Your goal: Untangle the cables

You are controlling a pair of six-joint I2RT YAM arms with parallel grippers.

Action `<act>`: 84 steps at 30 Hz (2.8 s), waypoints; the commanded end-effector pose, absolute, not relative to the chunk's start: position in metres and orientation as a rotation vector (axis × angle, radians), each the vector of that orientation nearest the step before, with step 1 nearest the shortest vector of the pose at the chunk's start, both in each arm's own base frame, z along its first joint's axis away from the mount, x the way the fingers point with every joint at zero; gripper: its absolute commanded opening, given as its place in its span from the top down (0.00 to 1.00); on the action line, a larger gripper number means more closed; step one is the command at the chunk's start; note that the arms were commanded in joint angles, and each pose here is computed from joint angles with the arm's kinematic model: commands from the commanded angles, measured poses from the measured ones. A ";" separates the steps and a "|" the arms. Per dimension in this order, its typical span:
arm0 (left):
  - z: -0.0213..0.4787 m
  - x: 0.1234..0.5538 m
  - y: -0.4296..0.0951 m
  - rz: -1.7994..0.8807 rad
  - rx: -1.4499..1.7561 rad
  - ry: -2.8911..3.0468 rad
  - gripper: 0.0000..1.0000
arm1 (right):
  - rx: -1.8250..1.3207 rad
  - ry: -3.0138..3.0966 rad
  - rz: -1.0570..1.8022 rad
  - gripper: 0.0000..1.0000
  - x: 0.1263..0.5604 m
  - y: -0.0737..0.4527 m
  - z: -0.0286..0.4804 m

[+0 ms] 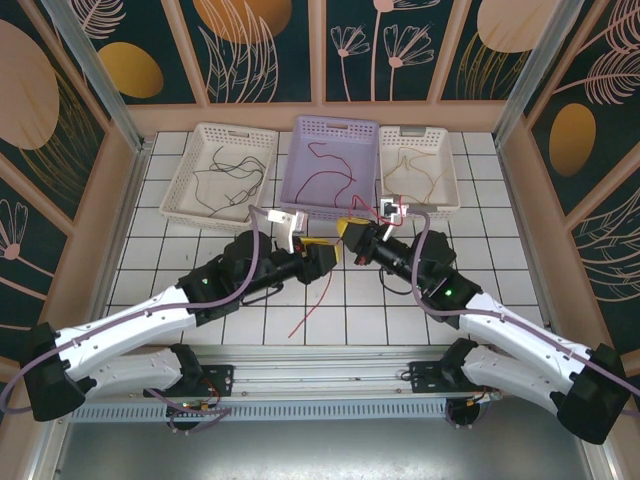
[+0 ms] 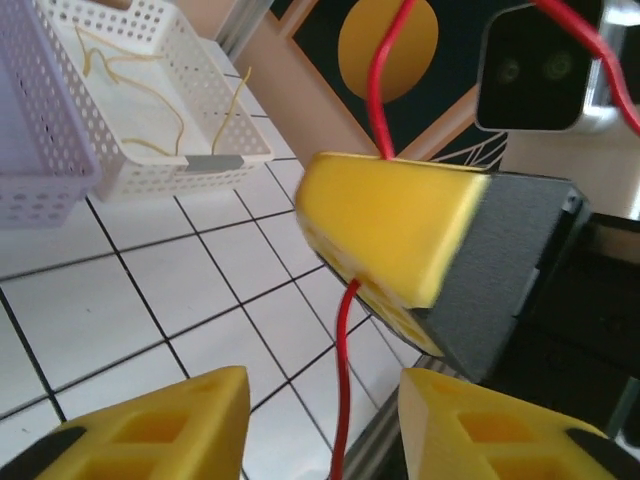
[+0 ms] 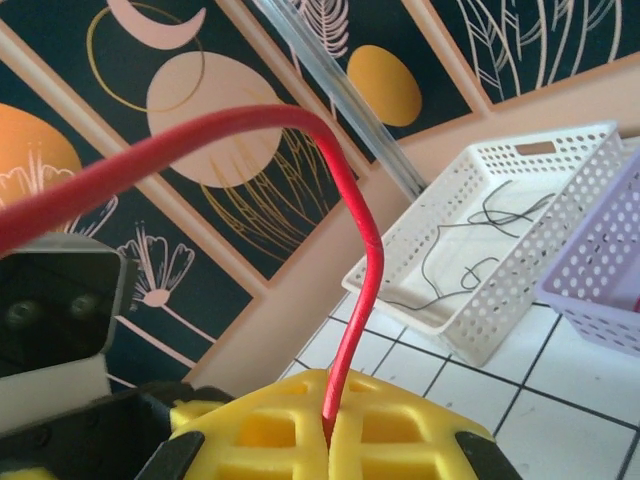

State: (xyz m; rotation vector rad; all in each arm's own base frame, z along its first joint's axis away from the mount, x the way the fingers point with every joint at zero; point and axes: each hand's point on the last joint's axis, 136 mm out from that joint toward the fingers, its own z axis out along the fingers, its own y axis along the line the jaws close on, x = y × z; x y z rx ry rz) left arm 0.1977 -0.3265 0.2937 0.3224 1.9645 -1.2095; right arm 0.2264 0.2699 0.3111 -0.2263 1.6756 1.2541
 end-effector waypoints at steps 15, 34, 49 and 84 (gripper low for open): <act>0.364 0.250 -0.209 -0.485 0.207 1.785 0.02 | -0.043 1.785 0.809 1.00 0.263 0.199 0.343; 0.284 0.308 -0.105 -0.172 -0.162 1.805 0.02 | -0.113 2.035 0.555 1.00 0.403 0.226 0.349; 0.288 0.297 -0.080 -0.128 -0.238 1.692 0.01 | -0.050 2.181 0.166 1.00 0.543 0.244 0.280; 0.287 0.295 -0.090 -0.187 -0.186 1.657 0.02 | -0.024 2.493 0.078 1.00 0.584 0.237 0.071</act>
